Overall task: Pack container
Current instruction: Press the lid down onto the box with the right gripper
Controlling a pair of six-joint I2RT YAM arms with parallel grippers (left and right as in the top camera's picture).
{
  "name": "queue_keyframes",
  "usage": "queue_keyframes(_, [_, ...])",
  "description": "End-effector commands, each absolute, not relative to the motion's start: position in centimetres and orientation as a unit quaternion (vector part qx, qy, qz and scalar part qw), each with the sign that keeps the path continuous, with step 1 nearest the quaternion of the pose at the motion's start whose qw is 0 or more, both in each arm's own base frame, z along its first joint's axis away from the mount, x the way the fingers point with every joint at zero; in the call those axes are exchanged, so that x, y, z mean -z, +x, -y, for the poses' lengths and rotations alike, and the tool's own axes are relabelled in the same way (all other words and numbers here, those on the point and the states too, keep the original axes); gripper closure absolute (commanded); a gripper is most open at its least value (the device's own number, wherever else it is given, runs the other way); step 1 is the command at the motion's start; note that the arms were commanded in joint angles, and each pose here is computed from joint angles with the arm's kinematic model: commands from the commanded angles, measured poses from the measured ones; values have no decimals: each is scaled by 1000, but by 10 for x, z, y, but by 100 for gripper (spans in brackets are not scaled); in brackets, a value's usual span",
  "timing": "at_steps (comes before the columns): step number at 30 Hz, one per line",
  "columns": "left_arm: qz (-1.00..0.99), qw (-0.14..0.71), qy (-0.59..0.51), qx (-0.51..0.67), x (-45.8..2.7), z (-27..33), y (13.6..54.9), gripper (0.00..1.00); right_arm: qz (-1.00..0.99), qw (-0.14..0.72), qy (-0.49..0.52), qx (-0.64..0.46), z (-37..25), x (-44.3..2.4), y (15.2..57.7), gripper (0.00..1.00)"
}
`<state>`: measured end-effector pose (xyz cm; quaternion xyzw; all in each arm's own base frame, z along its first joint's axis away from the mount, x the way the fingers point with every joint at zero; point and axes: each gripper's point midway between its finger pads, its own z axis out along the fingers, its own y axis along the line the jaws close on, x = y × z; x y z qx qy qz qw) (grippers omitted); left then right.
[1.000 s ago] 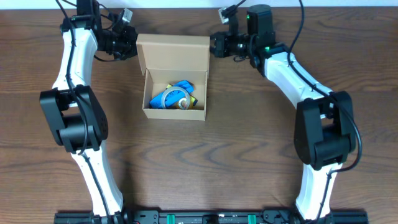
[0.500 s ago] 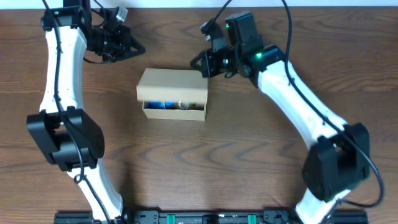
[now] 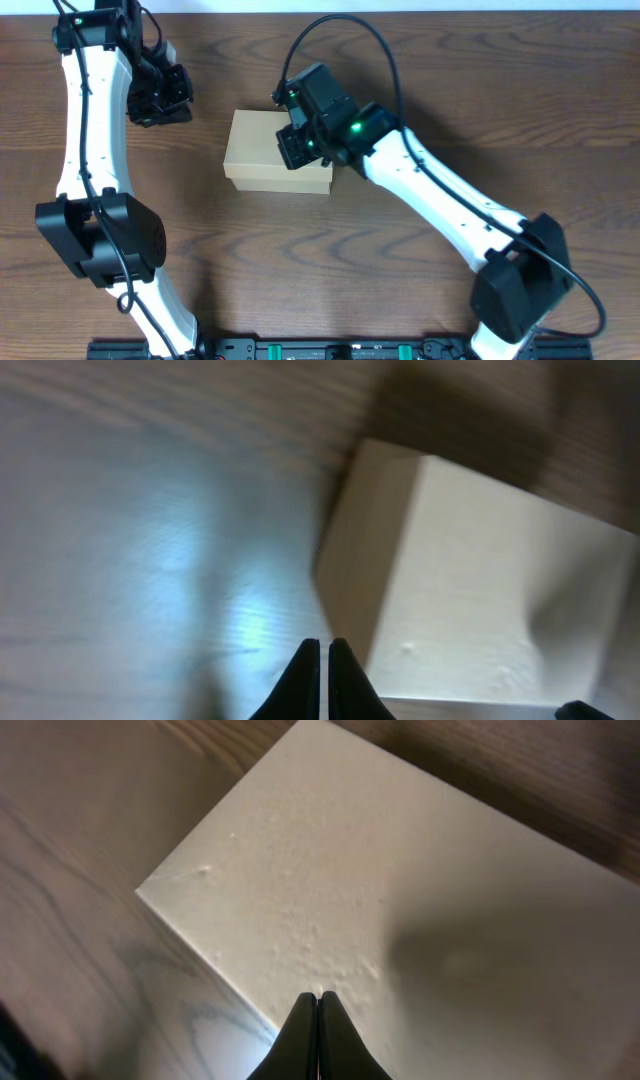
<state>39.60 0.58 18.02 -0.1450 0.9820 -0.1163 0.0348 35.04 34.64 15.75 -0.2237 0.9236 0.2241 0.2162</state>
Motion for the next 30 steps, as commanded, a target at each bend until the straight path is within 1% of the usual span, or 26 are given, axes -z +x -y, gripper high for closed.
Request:
queue_keyframes(1, [-980,45,-183,62,-187,-24,392,95,-938,206,-199,-195,-349,-130,360,99])
queue_keyframes(9, [-979,39,-194,54,-187,-26,390,94,-956,146,-196,-161,-346,-67,355,99])
queue_keyframes(12, [-978,39,-198,54,-187,-26,390,95,-962,126,-195,-144,-341,-50,351,99])
queue_keyframes(16, [-978,39,-198,54,-187,-26,390,94,-965,116,-197,-127,-334,-44,348,99])
queue_keyframes(20, [-978,40,-197,54,-187,-26,390,94,-962,122,-202,-136,-336,-54,348,99])
queue_keyframes(21, [-978,40,-197,55,-187,-26,390,89,-961,126,-202,-139,-337,-58,349,99])
queue_keyframes(22, [-978,40,-195,54,-187,-26,390,82,-960,132,-201,-142,-337,-64,350,99])
queue_keyframes(23, [-979,41,-192,54,-187,-26,390,74,-958,138,-205,-146,-338,-71,351,91])
queue_keyframes(24, [-979,41,-191,55,-187,-26,390,58,-952,150,-219,-154,-341,-81,352,62])
queue_keyframes(26, [-980,41,-189,55,-187,-26,390,34,-943,166,-237,-163,-346,-97,355,16])
queue_keyframes(27, [-980,41,-188,55,-188,-26,390,20,-939,176,-243,-166,-347,-105,357,1])
queue_keyframes(28, [-980,42,-188,55,-188,-26,391,4,-936,185,-249,-169,-349,-113,359,1])
queue_keyframes(30, [-980,43,-188,55,-189,-26,391,4,-930,204,-250,-178,-352,-132,363,1])
